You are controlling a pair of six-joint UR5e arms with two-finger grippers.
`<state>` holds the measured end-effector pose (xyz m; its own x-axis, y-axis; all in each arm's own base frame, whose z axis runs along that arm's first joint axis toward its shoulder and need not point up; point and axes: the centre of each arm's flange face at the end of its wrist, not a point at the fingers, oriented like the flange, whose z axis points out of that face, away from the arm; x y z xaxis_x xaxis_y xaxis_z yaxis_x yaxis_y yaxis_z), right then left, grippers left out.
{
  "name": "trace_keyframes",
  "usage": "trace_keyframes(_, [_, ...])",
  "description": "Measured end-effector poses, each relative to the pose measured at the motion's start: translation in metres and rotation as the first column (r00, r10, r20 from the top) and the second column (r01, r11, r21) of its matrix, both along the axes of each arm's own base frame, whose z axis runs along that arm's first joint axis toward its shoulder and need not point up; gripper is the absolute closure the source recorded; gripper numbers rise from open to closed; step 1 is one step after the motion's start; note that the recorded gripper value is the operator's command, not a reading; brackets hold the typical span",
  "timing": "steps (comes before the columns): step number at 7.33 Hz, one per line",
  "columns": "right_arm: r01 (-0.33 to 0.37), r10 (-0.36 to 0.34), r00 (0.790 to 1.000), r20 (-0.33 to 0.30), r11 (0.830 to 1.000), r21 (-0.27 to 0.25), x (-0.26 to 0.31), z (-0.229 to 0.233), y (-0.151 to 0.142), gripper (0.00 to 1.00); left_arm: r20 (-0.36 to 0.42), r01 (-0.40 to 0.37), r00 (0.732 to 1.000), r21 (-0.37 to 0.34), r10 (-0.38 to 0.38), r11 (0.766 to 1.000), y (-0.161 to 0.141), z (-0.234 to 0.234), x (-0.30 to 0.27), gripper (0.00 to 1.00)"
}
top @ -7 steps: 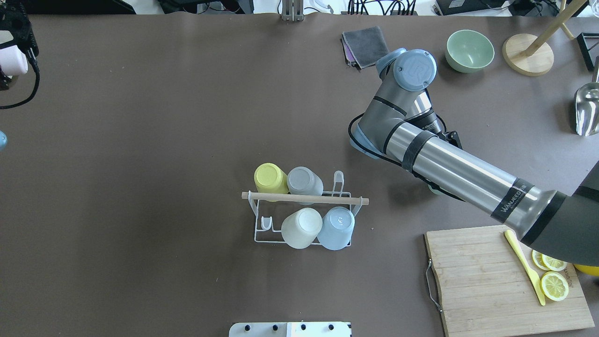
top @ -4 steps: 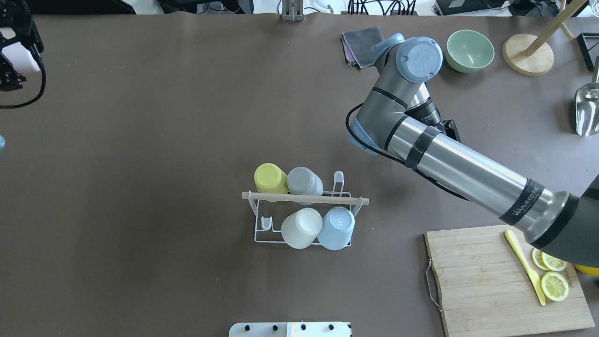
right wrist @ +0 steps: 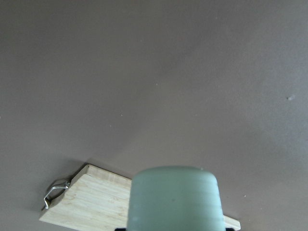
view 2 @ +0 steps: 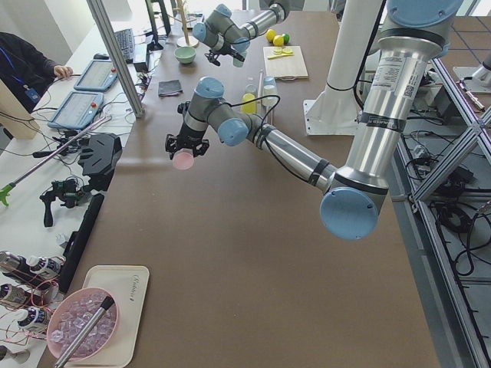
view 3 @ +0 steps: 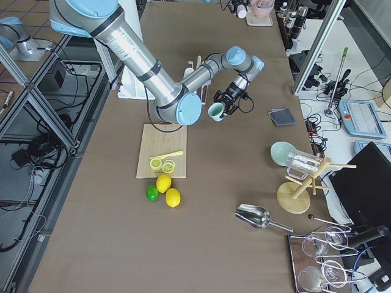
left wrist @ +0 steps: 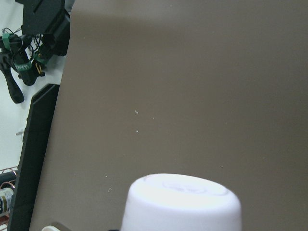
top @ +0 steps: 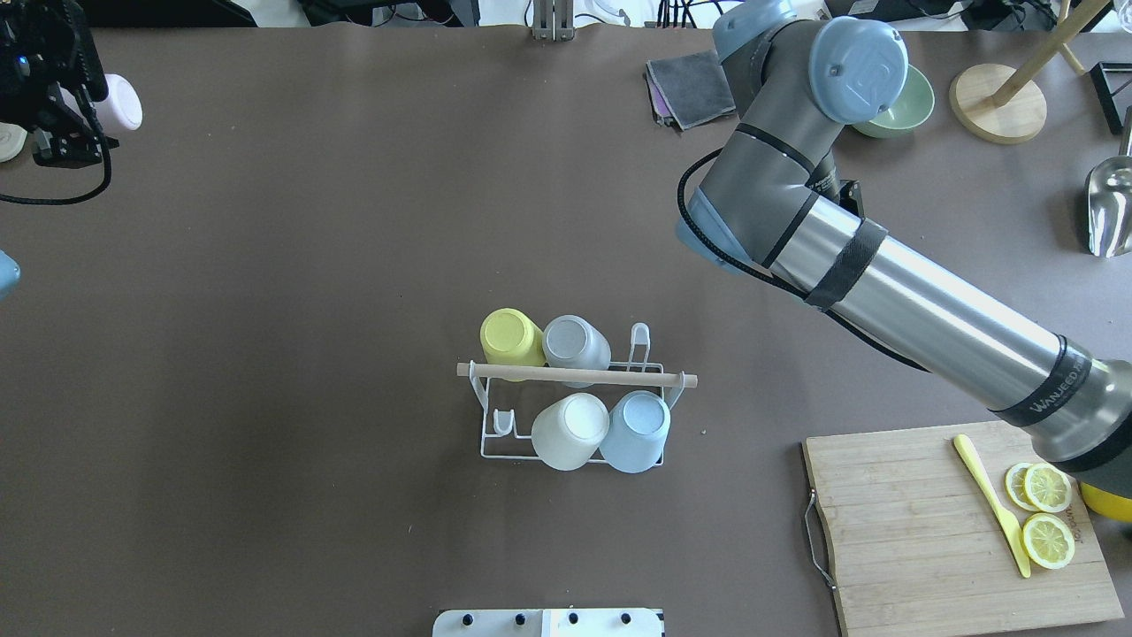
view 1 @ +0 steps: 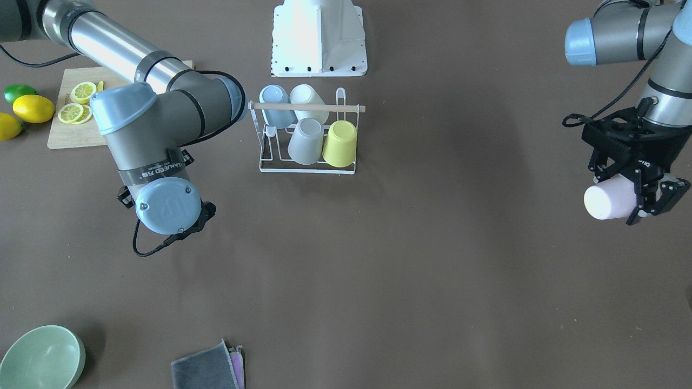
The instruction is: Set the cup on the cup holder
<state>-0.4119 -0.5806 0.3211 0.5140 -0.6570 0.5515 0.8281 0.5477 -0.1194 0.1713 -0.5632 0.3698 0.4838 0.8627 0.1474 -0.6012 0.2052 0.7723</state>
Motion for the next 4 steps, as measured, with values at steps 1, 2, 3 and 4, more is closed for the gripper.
trace_keyframes(1, [-0.031, 0.029, 0.999, 0.046, 0.998, 0.049, 0.012, -0.024, 0.001, 0.40, -0.082, -0.031, 0.996, 0.058, 0.036, 0.998, 0.005, -0.011, 0.007, 0.43])
trace_keyframes(2, [-0.068, 0.058, 0.993, 0.101, 0.993, 0.098, 0.024, -0.048, 0.009, 0.40, -0.168, -0.059, 0.982, 0.128, 0.080, 0.990, 0.012, -0.021, 0.021, 0.43])
trace_keyframes(3, [-0.120, 0.096, 0.980, 0.174, 0.984, 0.135, 0.036, -0.062, 0.017, 0.40, -0.240, -0.078, 0.962, 0.199, 0.126, 0.977, 0.022, -0.029, 0.038, 0.43])
trace_keyframes(4, [-0.184, 0.135, 0.950, 0.282, 0.970, 0.156, 0.047, -0.063, 0.016, 0.40, -0.307, -0.081, 0.938, 0.264, 0.163, 0.961, 0.035, -0.033, 0.049, 0.43])
